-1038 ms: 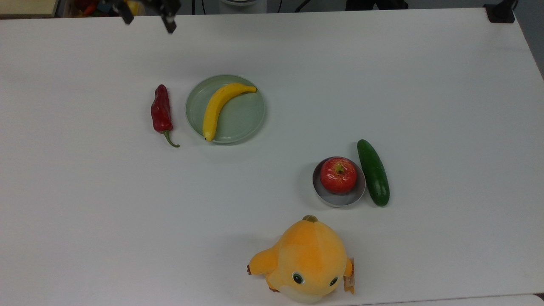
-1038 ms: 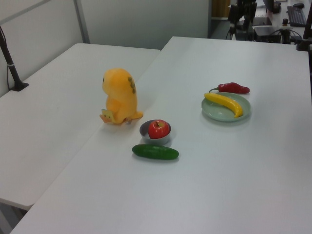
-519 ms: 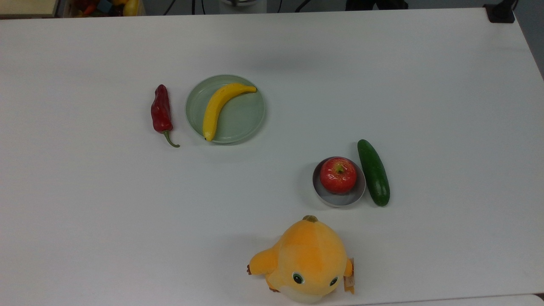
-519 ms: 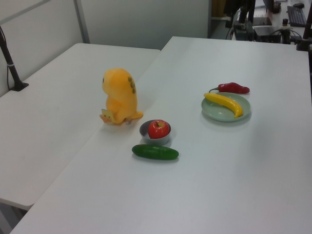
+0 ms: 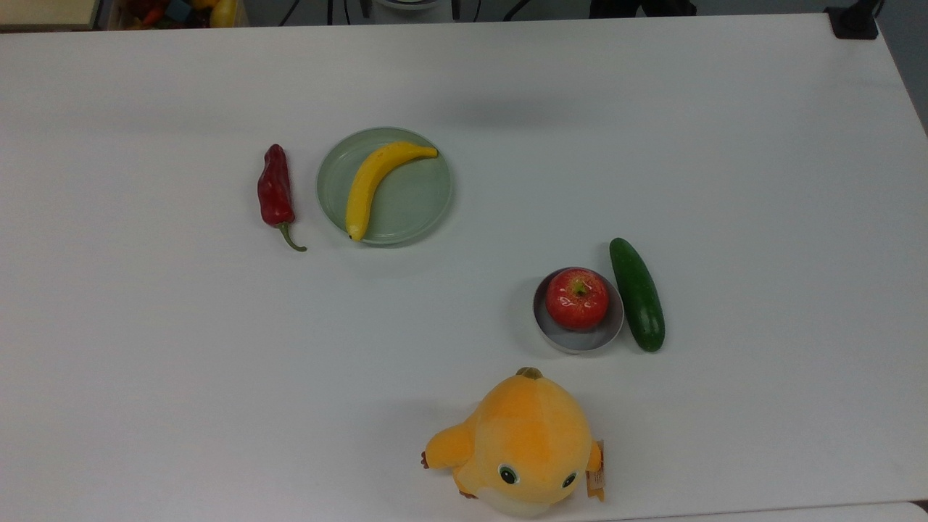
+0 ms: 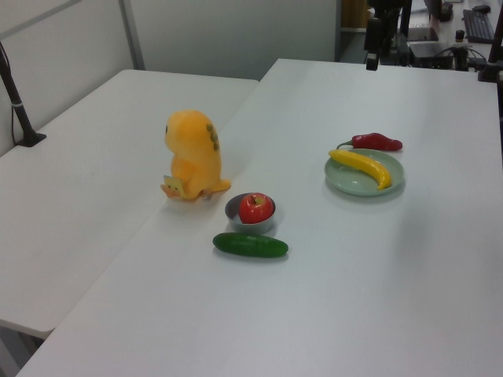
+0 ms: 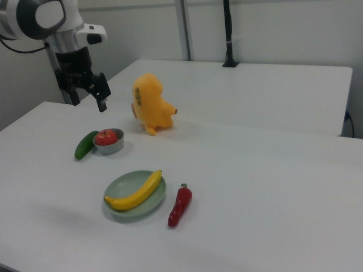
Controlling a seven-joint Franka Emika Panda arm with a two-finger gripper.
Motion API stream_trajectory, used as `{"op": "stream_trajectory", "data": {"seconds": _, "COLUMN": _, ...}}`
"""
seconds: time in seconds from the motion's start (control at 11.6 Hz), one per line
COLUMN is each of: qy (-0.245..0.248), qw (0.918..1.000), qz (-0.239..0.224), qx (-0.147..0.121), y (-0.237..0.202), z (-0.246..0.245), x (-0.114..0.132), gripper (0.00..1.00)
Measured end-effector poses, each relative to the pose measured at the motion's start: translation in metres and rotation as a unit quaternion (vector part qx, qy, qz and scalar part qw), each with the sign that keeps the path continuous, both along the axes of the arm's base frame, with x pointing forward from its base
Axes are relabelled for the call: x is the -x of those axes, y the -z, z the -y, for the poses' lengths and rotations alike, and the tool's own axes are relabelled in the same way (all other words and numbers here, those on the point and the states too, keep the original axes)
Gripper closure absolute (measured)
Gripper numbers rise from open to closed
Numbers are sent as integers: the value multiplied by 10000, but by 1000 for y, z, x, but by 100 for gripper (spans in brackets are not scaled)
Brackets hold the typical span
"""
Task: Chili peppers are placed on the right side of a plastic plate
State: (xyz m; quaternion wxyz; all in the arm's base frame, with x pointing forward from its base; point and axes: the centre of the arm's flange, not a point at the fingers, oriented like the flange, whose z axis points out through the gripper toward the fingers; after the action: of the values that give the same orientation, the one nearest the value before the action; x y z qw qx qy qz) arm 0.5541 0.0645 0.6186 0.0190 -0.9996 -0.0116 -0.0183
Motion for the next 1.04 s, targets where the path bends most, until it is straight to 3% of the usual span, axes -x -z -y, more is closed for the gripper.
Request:
{"op": "stream_trajectory", "data": {"seconds": 0.17, "qy": -380, "qw": 9989, "qz": 217, "qx": 196, "y": 1, "z": 5, "x": -5, "gripper": 0}}
{"op": "stream_trajectory", "data": {"seconds": 1.04, "qy": -320, "qw": 9988, "qz": 302, "qx": 224, "y": 3, "z": 17, "x": -9, "gripper": 0}}
